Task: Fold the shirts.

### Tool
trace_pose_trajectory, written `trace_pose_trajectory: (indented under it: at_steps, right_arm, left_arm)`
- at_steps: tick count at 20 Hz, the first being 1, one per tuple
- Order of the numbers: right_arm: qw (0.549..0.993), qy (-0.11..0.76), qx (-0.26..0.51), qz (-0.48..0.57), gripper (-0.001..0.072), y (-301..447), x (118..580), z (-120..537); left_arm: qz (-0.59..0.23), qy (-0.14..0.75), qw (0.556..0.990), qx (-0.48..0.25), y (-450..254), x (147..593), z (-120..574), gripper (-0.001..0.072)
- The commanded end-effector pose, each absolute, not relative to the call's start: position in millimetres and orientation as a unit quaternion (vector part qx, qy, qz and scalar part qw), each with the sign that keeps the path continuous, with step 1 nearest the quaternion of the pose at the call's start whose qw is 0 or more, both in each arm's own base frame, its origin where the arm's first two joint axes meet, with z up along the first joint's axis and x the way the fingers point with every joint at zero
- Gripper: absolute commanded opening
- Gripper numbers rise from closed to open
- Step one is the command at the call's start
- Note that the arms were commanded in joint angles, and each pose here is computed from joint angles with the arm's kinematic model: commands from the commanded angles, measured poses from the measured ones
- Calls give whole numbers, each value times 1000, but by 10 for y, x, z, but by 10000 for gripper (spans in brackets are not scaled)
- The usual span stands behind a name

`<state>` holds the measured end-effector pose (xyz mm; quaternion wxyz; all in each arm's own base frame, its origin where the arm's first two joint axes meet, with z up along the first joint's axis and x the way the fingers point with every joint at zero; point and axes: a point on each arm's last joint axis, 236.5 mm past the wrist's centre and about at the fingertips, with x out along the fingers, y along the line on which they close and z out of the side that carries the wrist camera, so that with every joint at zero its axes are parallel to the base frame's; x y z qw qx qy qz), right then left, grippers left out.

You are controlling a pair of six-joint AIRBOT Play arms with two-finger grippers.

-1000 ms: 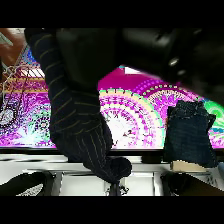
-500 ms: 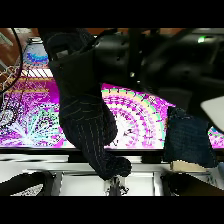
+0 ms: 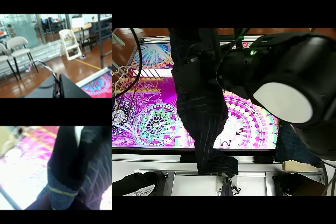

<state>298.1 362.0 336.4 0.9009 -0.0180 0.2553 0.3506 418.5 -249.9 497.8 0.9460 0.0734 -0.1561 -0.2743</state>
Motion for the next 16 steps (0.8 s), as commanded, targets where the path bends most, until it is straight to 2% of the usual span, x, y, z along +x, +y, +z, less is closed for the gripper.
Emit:
trace_pose_trajectory:
  at_steps: [1, 4, 8, 9, 11, 13, 14, 16]
  right_arm:
    - [930, 231, -54, 279, 115, 3323, 3254, 3388]
    - [946, 182, -71, 259, 113, 3155, 3334, 3642]
    - [946, 83, -113, 292, 110, 3138, 3247, 4134]
    - [946, 68, -117, 294, 110, 3114, 3221, 4219]
    - [946, 53, -125, 296, 109, 3043, 3168, 4320]
    - [943, 44, -136, 300, 109, 3008, 3123, 4372]
    - [941, 42, -143, 304, 108, 3017, 3109, 4371]
    - [941, 42, -146, 304, 108, 3022, 3114, 4364]
  left_arm:
    - [-270, -167, 945, 81, -2463, 4092, 5070, 57]
    - [-275, -176, 942, 79, -2463, 3972, 5160, 60]
    - [-271, -180, 942, 78, -2420, 3952, 5196, 91]
    - [-270, -180, 943, 79, -2409, 3958, 5198, 135]
    - [-265, -187, 941, 98, -2407, 3957, 5205, 386]
    - [-263, -190, 939, 110, -2406, 3957, 5206, 548]
    - [-263, -190, 939, 110, -2407, 3958, 5203, 613]
    - [-263, -191, 939, 110, -2404, 3951, 5209, 632]
